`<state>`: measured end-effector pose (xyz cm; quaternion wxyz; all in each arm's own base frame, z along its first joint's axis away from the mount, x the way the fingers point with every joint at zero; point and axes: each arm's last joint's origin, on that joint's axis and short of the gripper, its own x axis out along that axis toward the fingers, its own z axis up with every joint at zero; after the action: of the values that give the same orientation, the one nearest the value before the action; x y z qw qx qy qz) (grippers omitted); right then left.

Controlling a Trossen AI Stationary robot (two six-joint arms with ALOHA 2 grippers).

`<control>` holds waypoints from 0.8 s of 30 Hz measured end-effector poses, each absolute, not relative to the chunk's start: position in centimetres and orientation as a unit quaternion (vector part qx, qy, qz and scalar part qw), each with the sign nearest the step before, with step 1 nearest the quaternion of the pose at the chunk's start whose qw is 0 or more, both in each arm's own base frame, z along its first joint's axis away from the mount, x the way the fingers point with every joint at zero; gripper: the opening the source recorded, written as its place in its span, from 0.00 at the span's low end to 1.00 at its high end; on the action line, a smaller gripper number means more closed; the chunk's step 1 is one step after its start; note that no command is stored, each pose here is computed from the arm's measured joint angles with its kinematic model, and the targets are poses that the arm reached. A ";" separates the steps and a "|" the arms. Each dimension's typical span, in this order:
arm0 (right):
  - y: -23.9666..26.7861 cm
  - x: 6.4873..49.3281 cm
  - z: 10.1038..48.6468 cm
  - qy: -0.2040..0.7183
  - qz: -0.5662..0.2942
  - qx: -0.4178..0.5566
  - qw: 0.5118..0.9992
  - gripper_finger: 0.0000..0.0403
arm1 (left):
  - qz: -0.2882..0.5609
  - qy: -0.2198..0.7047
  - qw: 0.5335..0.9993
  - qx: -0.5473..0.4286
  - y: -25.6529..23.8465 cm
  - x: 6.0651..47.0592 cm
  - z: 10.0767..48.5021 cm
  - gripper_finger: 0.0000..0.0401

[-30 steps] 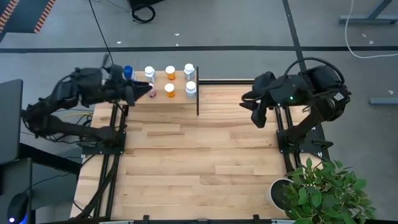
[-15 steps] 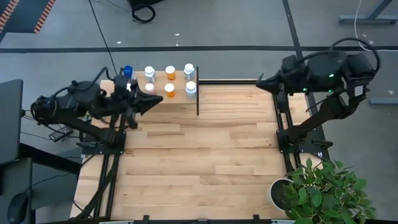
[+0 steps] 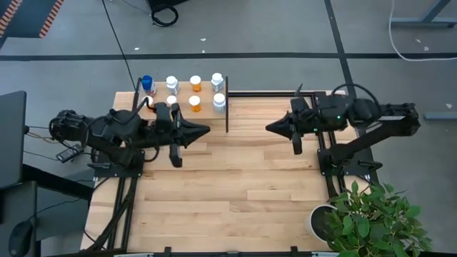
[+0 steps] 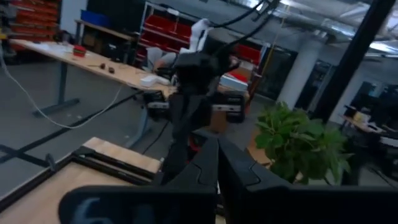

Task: Pick and place medicine bottles onto shelf by color
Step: Return to Home Position

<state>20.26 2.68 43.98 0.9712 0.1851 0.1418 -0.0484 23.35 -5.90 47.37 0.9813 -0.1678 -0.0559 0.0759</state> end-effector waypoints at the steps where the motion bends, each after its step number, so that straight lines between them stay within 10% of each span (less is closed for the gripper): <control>1: 2.5 20.0 43.1 0.125 -0.043 0.197 0.971 0.01 | 0.071 -0.052 0.982 -0.168 -5.9 23.3 47.3 0.01; 10: 1.3 16.0 35.4 0.037 -0.009 0.310 0.950 0.01 | 0.038 -0.065 0.971 -0.228 -5.2 24.1 41.2 0.01; 24: 0.0 8.5 29.1 -0.046 -0.082 0.365 0.926 0.02 | 0.066 -0.159 0.927 -0.334 -2.5 14.1 31.3 0.00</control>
<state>8.53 0.03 29.14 0.9263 0.3649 -0.0460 -0.0815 14.08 -2.53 31.27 0.9268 -0.3338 -0.1585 0.0662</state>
